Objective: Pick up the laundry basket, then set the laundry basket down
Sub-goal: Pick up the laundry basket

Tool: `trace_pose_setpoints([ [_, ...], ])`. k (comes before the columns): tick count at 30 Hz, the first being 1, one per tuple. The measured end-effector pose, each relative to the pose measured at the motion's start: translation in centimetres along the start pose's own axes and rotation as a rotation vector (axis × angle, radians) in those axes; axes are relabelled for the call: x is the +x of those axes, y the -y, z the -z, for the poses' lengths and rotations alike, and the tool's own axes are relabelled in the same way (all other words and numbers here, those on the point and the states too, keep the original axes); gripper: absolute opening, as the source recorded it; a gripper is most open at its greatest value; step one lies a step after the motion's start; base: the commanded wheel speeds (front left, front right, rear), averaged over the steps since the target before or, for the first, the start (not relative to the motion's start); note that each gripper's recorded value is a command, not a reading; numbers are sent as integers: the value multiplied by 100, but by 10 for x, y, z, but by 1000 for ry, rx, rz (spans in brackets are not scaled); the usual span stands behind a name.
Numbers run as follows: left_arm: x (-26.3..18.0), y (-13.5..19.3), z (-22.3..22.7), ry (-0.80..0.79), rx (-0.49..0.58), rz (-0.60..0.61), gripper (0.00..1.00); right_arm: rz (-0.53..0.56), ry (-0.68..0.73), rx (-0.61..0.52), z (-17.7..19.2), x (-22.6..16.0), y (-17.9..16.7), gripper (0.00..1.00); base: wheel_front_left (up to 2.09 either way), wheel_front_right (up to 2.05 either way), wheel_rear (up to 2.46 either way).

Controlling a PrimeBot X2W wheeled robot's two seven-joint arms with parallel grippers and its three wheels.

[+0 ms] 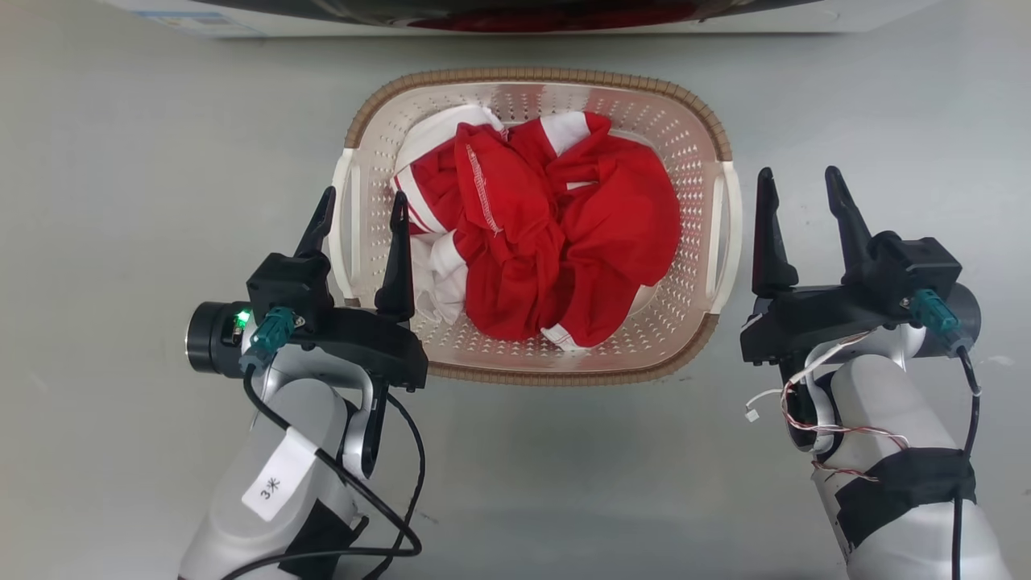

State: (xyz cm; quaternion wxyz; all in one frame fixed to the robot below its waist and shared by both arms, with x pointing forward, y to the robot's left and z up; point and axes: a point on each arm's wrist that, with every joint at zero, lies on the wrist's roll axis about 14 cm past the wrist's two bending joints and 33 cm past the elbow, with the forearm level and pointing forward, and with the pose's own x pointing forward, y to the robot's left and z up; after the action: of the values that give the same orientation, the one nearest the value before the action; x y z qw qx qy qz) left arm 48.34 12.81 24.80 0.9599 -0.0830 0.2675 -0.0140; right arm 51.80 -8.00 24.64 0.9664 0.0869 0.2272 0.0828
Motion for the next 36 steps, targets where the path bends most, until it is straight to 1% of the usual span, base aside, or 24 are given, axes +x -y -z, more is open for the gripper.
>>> trace_pose_setpoints([
  [6,-1,-9,25,-77,-1,-26,100,-20,-65,-9,23,3,-5,100,0,0,0],
  [11,-1,-17,42,-133,-21,-55,100,-24,-107,-20,36,6,-5,100,0,0,0],
  [25,16,-38,65,-205,-17,-111,100,-54,-164,6,63,21,-14,100,0,0,0],
  [36,18,-55,94,-285,-32,-163,100,-86,-255,21,101,21,-23,100,0,0,0],
])
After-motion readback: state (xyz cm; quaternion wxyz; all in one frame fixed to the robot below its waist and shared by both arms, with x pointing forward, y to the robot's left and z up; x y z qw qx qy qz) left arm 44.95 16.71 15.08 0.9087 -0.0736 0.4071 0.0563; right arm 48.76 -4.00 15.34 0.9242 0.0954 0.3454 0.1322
